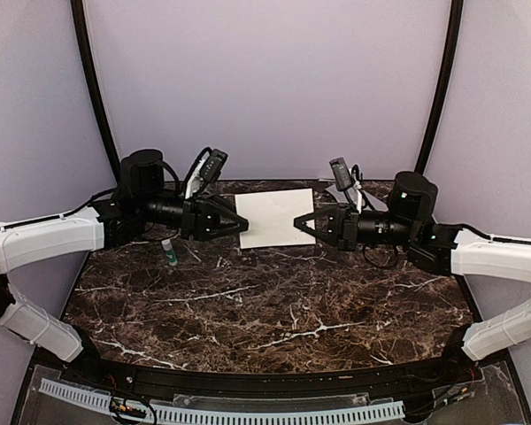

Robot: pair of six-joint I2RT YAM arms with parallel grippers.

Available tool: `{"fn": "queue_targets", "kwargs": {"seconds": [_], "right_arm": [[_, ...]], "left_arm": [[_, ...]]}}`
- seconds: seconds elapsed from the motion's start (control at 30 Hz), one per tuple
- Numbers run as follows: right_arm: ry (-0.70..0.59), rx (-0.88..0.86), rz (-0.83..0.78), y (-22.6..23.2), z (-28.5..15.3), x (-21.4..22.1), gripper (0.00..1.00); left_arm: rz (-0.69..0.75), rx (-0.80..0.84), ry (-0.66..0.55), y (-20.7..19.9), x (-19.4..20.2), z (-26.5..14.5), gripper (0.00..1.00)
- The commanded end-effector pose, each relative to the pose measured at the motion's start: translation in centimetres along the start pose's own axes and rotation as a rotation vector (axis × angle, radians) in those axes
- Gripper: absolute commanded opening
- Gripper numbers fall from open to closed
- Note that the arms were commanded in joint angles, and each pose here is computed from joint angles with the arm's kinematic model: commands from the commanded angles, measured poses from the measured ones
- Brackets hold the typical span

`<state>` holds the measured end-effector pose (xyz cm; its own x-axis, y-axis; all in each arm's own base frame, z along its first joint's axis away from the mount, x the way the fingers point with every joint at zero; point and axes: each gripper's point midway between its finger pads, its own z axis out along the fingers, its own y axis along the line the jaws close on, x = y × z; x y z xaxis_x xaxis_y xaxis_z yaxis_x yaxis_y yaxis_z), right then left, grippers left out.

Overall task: Place the letter into the envelope and seal it
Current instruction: Fold the letter.

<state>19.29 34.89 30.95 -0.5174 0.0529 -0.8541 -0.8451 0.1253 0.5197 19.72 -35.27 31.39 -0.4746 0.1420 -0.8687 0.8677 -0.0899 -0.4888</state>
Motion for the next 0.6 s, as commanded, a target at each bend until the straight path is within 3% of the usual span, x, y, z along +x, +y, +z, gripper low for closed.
{"fn": "queue_targets", "kwargs": {"seconds": [0.0,0.1,0.17,0.27,0.4,0.57], "right_arm": [[0.012,-0.054,-0.001,0.5,0.8,0.1,0.0],[-0.004,-0.058,0.002,0.6,0.8,0.2,0.0],[-0.025,-0.047,-0.004,0.4,0.7,-0.1,0.0],[-0.056,-0.046,-0.007,0.5,0.5,-0.5,0.0],[-0.073,-0.061,-0.014,0.8,0.5,-0.9,0.0],[-0.058,-0.063,-0.016,0.7,0.8,-0.9,0.0]], "left_arm": [[0.01,0.03,-0.027,-0.4,-0.6,-0.2,0.36],[0.001,0.034,-0.032,-0.4,-0.6,-0.2,0.21],[-0.002,0.036,-0.031,-0.4,-0.6,-0.2,0.17],[-0.008,0.034,-0.028,-0.3,-0.5,-0.1,0.18],[-0.011,0.035,-0.026,-0.2,-0.4,-0.1,0.29],[-0.009,0.023,-0.028,0.0,-0.4,-0.1,0.2]]}}
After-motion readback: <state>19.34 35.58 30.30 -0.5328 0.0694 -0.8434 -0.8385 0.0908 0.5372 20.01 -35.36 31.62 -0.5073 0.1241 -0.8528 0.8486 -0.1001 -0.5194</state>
